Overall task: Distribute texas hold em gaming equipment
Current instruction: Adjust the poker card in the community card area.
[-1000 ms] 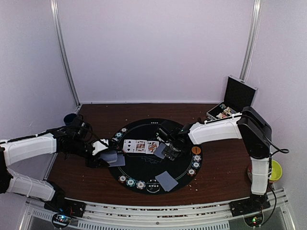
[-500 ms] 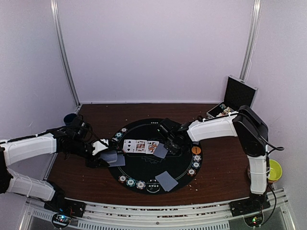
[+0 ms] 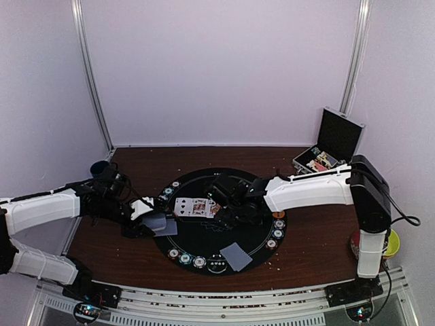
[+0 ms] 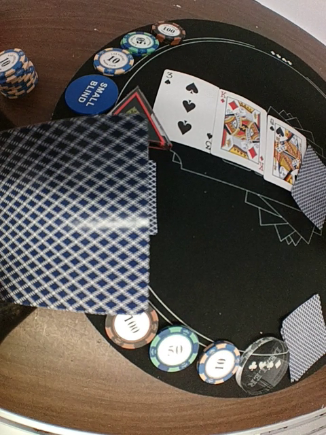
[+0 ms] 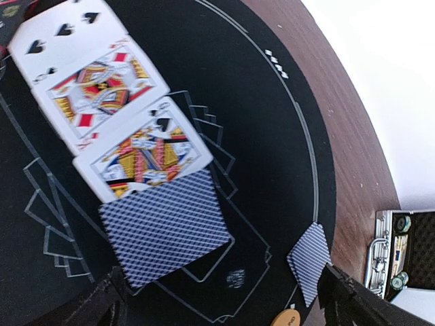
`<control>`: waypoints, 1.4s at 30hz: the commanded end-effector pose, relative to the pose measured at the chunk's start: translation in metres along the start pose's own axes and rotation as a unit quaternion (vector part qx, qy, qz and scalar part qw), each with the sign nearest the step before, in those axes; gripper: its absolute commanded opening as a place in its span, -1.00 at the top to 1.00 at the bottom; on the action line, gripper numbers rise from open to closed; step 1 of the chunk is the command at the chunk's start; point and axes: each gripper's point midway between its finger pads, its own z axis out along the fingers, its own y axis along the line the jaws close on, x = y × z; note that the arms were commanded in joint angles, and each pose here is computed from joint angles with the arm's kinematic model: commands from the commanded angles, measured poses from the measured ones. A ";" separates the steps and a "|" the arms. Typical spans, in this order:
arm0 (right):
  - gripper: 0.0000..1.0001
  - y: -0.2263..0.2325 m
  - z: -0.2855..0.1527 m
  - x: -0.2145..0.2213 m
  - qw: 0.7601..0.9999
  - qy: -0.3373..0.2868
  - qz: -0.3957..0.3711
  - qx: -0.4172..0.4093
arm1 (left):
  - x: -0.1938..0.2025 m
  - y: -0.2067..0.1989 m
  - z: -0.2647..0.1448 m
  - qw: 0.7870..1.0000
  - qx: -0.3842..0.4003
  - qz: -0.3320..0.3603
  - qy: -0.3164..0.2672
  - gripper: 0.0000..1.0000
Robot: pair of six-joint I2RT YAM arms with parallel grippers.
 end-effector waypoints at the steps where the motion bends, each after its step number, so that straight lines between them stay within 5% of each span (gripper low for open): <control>1: -1.00 0.026 0.002 0.002 0.999 0.009 -0.036 -0.013 | -0.006 0.001 -0.002 1.000 -0.006 0.005 -0.015 -0.07; 18: -1.00 0.028 0.041 0.039 0.994 0.071 -0.069 0.035 | -0.006 0.001 -0.002 1.000 -0.006 0.006 -0.016 -0.07; 42: -1.00 -0.006 0.031 0.053 0.994 0.083 -0.049 0.046 | -0.007 0.001 -0.002 1.000 -0.007 0.006 -0.016 -0.07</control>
